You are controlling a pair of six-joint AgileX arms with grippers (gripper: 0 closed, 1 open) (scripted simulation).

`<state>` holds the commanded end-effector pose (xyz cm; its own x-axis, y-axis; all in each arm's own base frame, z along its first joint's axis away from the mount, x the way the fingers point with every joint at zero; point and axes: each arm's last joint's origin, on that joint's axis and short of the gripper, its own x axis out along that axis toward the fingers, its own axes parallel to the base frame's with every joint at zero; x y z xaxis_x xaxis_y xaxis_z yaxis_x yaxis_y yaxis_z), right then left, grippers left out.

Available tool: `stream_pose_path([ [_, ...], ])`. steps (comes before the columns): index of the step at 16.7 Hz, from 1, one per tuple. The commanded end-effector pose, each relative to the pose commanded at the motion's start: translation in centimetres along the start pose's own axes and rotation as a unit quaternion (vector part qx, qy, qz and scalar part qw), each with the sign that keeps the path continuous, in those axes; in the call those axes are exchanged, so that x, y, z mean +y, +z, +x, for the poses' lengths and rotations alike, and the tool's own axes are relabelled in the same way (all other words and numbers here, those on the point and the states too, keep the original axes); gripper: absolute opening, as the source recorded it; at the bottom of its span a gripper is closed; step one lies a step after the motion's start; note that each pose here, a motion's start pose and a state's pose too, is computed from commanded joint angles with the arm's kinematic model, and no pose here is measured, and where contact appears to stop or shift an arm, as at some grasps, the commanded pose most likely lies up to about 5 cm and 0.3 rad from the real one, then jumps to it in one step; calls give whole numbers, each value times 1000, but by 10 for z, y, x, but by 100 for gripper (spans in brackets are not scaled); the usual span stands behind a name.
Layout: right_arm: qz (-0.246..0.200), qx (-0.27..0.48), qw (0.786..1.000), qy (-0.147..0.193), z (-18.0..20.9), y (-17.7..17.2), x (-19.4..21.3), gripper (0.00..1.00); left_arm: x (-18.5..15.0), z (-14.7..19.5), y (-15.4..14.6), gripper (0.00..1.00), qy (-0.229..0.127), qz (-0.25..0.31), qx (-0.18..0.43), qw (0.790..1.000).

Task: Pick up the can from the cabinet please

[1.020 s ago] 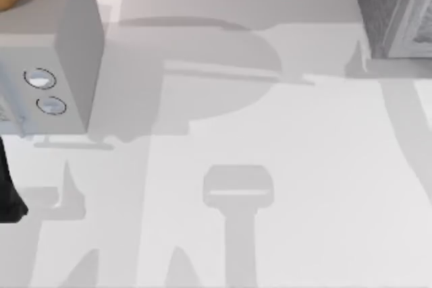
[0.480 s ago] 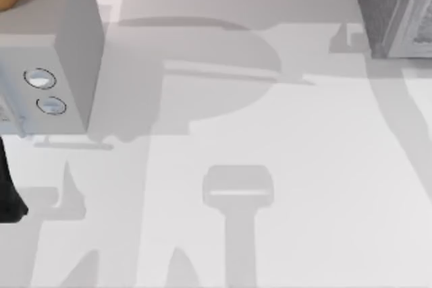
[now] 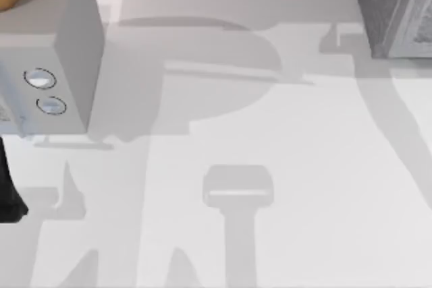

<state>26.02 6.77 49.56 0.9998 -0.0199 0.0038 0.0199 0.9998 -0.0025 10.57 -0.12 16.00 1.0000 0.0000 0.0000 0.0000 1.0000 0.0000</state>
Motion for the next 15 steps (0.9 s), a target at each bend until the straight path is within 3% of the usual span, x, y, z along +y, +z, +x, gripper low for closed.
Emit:
stream_pose_path([
  [3, 0, -3, 1000, 8, 0, -12, 23, 100, 0, 0, 0, 100, 0, 0, 0, 1000],
  [8, 0, -3, 1000, 8, 1, -13, 24, 100, 0, 0, 0, 100, 0, 0, 0, 1000],
  [15, 0, -2, 1000, 8, 58, -13, 27, 100, 0, 0, 0, 100, 0, 0, 0, 1000],
])
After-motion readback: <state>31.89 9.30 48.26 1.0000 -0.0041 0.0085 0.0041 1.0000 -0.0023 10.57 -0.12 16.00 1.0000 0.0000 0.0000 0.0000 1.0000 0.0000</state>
